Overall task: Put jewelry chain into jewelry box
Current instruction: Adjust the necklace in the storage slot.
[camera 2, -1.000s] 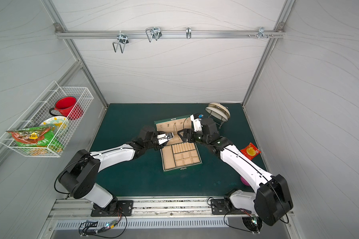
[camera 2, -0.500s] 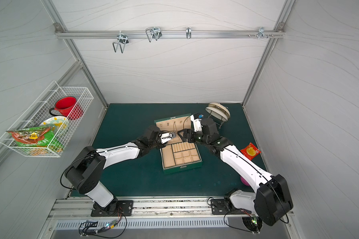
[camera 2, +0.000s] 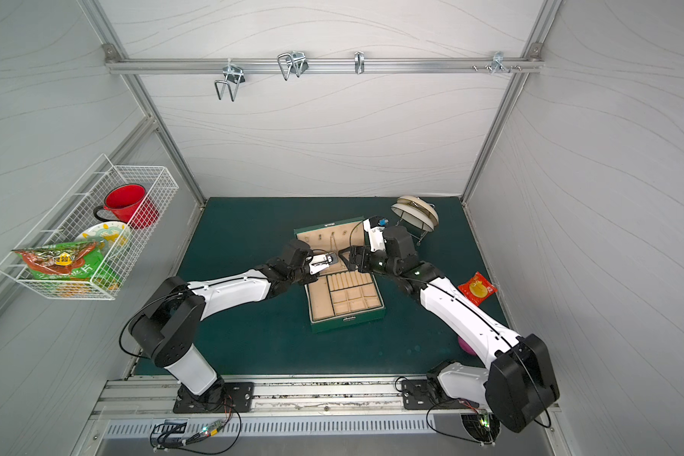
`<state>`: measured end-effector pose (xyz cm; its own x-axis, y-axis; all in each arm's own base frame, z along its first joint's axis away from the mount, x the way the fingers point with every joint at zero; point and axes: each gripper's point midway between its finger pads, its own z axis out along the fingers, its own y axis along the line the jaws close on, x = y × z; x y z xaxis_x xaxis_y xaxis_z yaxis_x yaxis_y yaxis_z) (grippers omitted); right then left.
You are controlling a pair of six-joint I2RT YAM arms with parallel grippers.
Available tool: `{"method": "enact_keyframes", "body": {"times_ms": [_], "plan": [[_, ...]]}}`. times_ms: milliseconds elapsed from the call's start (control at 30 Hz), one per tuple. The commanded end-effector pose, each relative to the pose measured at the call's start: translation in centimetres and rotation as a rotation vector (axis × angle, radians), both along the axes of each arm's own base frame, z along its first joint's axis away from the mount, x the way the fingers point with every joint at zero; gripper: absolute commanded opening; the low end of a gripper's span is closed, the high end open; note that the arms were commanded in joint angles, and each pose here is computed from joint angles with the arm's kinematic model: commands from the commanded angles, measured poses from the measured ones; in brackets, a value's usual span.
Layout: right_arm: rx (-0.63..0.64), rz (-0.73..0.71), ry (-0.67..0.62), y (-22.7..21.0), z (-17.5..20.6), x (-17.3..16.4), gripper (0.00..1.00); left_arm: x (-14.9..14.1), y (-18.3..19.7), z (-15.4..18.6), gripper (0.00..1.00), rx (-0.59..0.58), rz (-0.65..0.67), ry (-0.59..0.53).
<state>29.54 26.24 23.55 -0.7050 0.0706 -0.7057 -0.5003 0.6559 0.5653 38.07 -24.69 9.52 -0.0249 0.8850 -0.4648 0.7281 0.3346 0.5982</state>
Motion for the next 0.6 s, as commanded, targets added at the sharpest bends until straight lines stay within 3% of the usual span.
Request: {"method": "enact_keyframes", "body": {"times_ms": [0, 33, 233, 333, 467, 567], "plan": [[0.011, -0.012, -0.024, -0.3, 0.7, -0.2, 0.84, -0.5, 1.0, -1.4, 0.05, 0.054, 0.024, 0.046], [0.011, -0.013, -0.024, -0.3, 0.7, -0.2, 0.84, -0.4, 1.0, -1.3, 0.00, 0.043, 0.028, 0.038], [0.006, -0.058, 0.051, -0.3, -0.6, 0.5, 0.84, -0.8, 0.2, 1.6, 0.00, -0.134, 0.039, -0.038], [0.027, -0.127, 0.127, -0.5, -2.0, 1.4, 0.79, -1.3, -0.3, 3.2, 0.00, -0.243, 0.028, -0.034], [0.073, -0.135, 0.167, 1.0, -3.1, 2.3, 0.64, -1.3, 0.2, 3.7, 0.00, -0.316, 0.035, -0.002], [0.043, -0.144, 0.126, 2.3, -3.9, 2.6, 0.55, -1.5, 0.3, 3.3, 0.00, -0.317, 0.032, 0.018]]}}
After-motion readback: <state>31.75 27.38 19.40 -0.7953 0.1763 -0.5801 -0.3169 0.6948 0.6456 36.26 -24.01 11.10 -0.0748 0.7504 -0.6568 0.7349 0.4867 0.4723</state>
